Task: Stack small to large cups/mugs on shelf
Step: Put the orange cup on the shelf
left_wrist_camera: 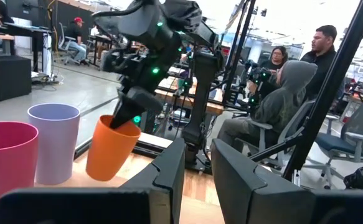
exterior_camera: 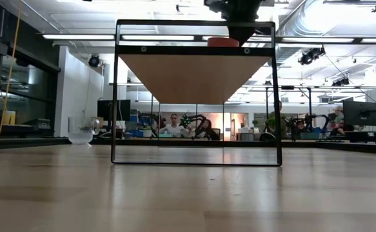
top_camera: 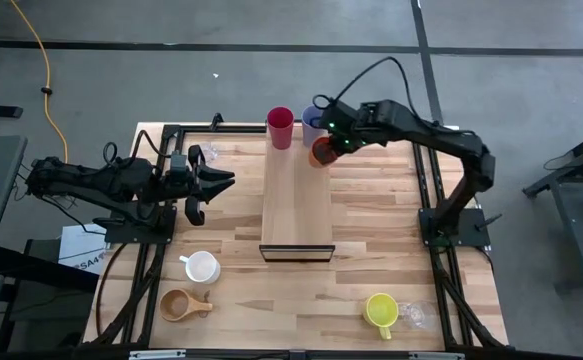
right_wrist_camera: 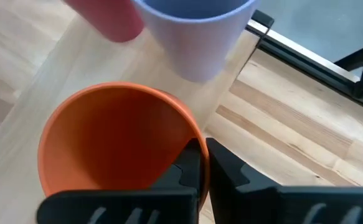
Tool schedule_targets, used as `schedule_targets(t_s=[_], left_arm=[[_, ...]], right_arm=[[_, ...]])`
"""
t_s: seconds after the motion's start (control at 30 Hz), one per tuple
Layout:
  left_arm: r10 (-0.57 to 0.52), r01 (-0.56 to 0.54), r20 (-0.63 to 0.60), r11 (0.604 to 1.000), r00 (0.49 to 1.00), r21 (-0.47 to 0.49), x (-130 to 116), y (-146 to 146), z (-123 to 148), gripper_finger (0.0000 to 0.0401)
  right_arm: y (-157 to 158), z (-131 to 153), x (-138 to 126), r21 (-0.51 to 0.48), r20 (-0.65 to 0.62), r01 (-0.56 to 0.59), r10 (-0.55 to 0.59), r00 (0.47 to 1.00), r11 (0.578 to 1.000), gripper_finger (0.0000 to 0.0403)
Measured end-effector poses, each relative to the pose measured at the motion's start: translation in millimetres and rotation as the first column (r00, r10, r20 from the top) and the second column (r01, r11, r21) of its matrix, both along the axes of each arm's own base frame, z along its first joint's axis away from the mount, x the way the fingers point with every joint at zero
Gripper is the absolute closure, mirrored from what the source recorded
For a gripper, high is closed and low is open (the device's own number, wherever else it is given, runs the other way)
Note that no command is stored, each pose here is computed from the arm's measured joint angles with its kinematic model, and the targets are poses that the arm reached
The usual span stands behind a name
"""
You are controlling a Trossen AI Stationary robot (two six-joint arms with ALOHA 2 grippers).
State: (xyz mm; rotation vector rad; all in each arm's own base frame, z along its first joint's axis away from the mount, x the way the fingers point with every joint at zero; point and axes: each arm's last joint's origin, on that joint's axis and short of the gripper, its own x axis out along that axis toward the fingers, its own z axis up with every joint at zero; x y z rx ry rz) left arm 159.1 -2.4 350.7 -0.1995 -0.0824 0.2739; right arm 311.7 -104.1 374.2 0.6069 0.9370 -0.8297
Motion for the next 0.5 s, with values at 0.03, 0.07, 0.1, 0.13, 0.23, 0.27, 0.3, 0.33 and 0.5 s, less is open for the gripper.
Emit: schedule_targets(t_s=[0.03,0.07,0.1,0.13,0.23,0.27,0.3,0.33,0.5], left_arm=[[0.000,0.000,0.000,1.000,1.000,0.000,0,0,0,0.0332],[0.000,0.000,0.000,1.000,1.000,0.000,0,0,0,0.0332],[0.000,0.000,0.000,1.000,1.000,0.000,0,0,0,0.0332],[0.000,0.000,0.000,1.000,1.000,0.000,0,0,0,0.0332],[0.000,0.000,0.000,1.000,1.000,0.000,0,0,0,0.0332],[0.000,0.000,0.000,1.000,1.000,0.000,0,0,0,0.0332],[0.000,0.000,0.000,1.000,1.000,0.000,0,0,0,0.0332],[0.000,0.000,0.000,1.000,1.000,0.000,0,0,0,0.0332],[0.001,-0.001,0.000,1.000,1.000,0.000,0,0,0,0.0332]], right_arm=[[-1,-1,2,0.002,-0.007,0.004,-0.004,1.000,1.000,0.0403],[-2,-2,4,0.003,-0.010,0.005,-0.005,1.000,1.000,0.0403],[-3,-3,6,0.004,-0.010,0.007,-0.007,1.000,1.000,0.0403],[-5,-4,8,0.007,-0.010,0.015,-0.015,1.000,1.000,0.0403],[-7,-6,11,0.022,-0.014,0.027,-0.027,1.000,0.999,0.0403],[-8,-7,12,0.027,-0.013,0.032,-0.032,0.999,0.999,0.0403],[-8,-7,12,0.035,-0.010,0.039,-0.038,0.999,0.999,0.0403],[-9,-8,12,0.039,-0.007,0.048,-0.047,0.999,0.998,0.0403],[-12,-8,12,0.037,0.005,0.058,-0.058,0.998,0.998,0.0402]])
